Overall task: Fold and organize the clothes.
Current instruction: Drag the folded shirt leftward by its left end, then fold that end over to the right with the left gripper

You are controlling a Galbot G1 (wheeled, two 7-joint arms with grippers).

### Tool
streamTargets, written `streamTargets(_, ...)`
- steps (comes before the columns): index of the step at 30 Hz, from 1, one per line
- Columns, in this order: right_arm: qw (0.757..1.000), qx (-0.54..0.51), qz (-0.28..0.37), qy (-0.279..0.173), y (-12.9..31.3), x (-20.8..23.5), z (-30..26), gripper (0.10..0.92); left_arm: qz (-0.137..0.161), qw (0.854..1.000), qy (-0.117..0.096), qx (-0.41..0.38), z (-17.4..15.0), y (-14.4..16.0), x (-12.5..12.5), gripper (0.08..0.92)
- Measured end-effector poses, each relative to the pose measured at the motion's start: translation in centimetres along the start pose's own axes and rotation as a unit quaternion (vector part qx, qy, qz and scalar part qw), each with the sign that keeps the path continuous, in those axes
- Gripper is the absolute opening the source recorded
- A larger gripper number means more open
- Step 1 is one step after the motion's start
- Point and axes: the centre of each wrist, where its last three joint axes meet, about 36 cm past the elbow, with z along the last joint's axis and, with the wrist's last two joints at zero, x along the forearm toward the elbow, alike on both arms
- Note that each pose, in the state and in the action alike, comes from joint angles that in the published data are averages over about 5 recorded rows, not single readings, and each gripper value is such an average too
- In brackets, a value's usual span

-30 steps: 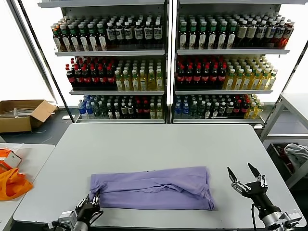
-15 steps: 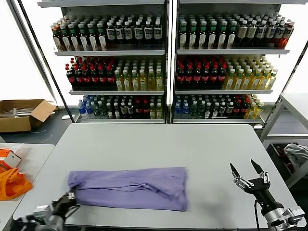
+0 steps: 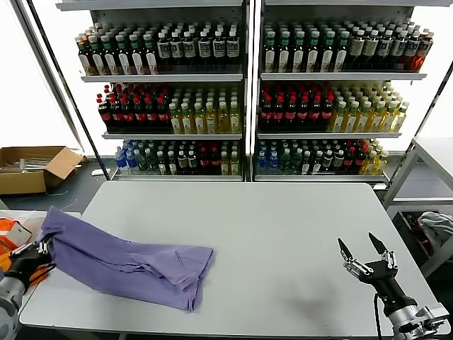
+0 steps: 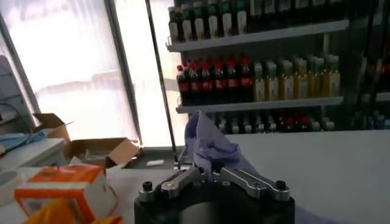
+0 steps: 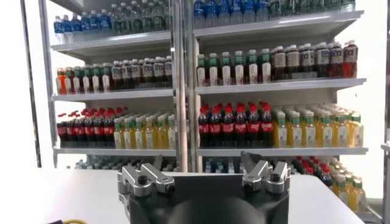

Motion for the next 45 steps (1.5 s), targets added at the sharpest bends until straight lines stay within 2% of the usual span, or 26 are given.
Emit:
streamTargets(6, 1.000, -0.001, 0.000, 0.002, 0.2, 0.2, 0.3, 0.823, 0.083, 0.996, -0.004, 0.026, -0.5, -5.0, 0.5, 0.108)
streamTargets(12, 1.000, -0.003, 0.001, 0.005, 0.4, 0.3, 0.8, 0.823, 0.147, 0.988, 0.012, 0.049, 0.7, -9.2, 1.2, 0.108)
streamTargets(17, 1.000, -0.005, 0.002, 0.005, 0.5, 0.3, 0.9, 0.823, 0.184, 0.981, 0.030, 0.062, 2.2, -11.8, 1.7, 0.108)
streamTargets(23, 1.000, -0.010, -0.001, 0.009, 1.0, 0.5, 1.5, 0.823, 0.212, 0.973, 0.050, 0.070, 4.0, -14.2, 1.8, 0.112)
streamTargets(26, 1.000, -0.012, -0.001, 0.010, 1.2, 0.6, 1.8, 0.823, 0.219, 0.971, 0.062, 0.075, 5.1, -15.3, 1.7, 0.156)
streamTargets(36, 1.000, -0.014, 0.000, 0.006, 1.3, 0.4, 1.8, 0.823, 0.246, 0.960, 0.100, 0.089, 8.3, -18.3, 1.8, 0.377)
streamTargets(41, 1.000, -0.014, 0.003, 0.005, 1.1, 0.4, 1.7, 0.823, 0.256, 0.957, 0.105, 0.089, 8.5, -18.7, 2.5, 0.516)
streamTargets(45, 1.000, -0.015, 0.004, 0.005, 1.0, 0.5, 1.7, 0.823, 0.261, 0.956, 0.095, 0.090, 7.1, -18.5, 3.4, 0.637)
